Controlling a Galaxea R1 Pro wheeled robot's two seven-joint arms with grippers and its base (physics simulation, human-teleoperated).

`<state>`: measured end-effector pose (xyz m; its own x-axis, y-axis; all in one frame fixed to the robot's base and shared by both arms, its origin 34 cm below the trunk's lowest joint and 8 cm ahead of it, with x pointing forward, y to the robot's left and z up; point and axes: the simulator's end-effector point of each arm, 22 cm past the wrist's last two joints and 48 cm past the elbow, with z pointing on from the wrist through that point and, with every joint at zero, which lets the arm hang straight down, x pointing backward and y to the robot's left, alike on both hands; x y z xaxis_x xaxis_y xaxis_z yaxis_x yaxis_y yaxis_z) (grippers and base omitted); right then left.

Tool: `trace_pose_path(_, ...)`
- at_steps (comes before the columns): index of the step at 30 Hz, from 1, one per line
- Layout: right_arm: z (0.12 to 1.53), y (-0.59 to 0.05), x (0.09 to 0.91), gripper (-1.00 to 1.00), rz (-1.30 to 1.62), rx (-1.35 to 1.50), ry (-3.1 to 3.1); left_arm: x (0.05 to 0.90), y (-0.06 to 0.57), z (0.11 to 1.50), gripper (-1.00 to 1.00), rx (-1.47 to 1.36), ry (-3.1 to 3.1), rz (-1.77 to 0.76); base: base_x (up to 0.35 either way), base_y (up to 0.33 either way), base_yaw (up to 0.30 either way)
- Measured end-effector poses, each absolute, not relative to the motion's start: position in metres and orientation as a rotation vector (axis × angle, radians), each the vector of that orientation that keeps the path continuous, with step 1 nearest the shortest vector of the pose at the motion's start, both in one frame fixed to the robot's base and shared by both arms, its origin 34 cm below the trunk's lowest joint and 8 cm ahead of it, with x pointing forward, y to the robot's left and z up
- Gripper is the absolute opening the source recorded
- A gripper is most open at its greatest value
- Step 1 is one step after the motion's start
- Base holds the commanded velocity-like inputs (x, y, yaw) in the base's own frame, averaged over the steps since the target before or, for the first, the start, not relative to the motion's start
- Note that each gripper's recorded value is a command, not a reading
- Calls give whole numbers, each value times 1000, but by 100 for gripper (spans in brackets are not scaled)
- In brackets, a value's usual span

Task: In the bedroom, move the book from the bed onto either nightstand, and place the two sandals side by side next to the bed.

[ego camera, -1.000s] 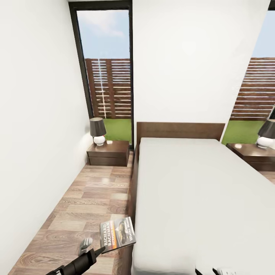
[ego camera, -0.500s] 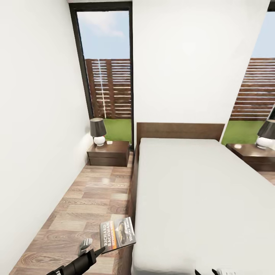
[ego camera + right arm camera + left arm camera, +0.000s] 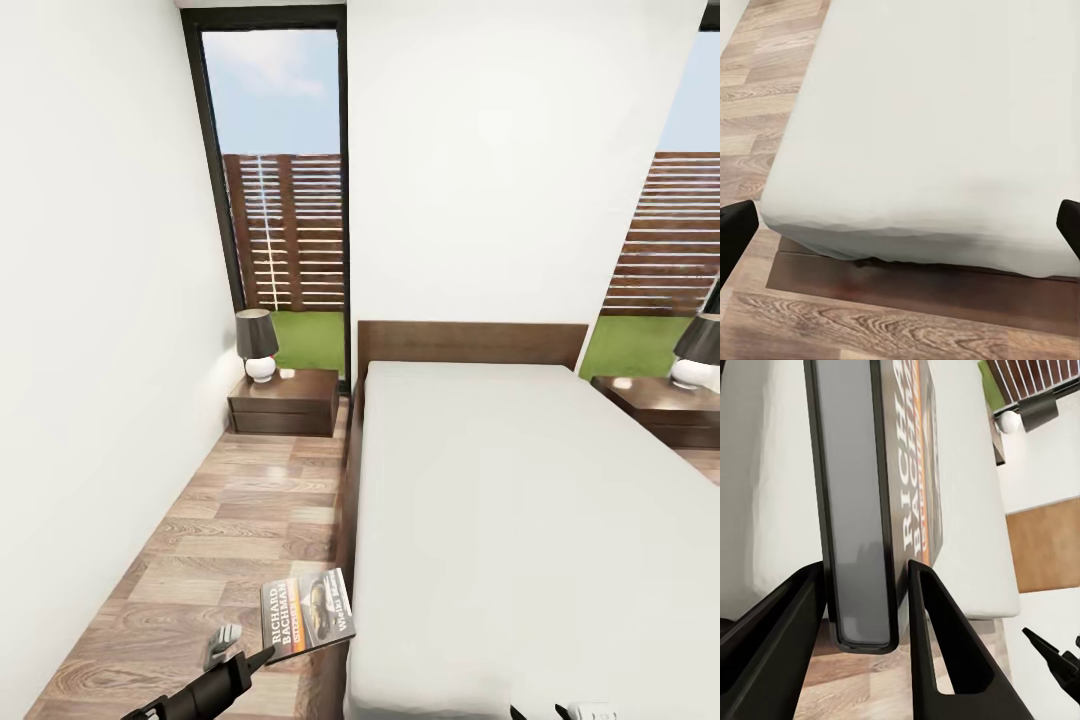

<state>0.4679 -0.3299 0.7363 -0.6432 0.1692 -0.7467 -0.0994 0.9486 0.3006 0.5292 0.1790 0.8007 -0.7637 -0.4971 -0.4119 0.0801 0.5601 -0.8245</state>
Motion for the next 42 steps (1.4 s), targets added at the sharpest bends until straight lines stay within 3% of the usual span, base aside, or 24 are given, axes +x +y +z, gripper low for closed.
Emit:
trace_pose_path(10,736,-330,468,100,394,52,2234,529,179,801,-100,-332,2166,-1187,0,0,59)
trace_pose_path(42,736,-330,468,100,393,51,2235,528,178,800,-100,-329,2170,-1186,0,0,288)
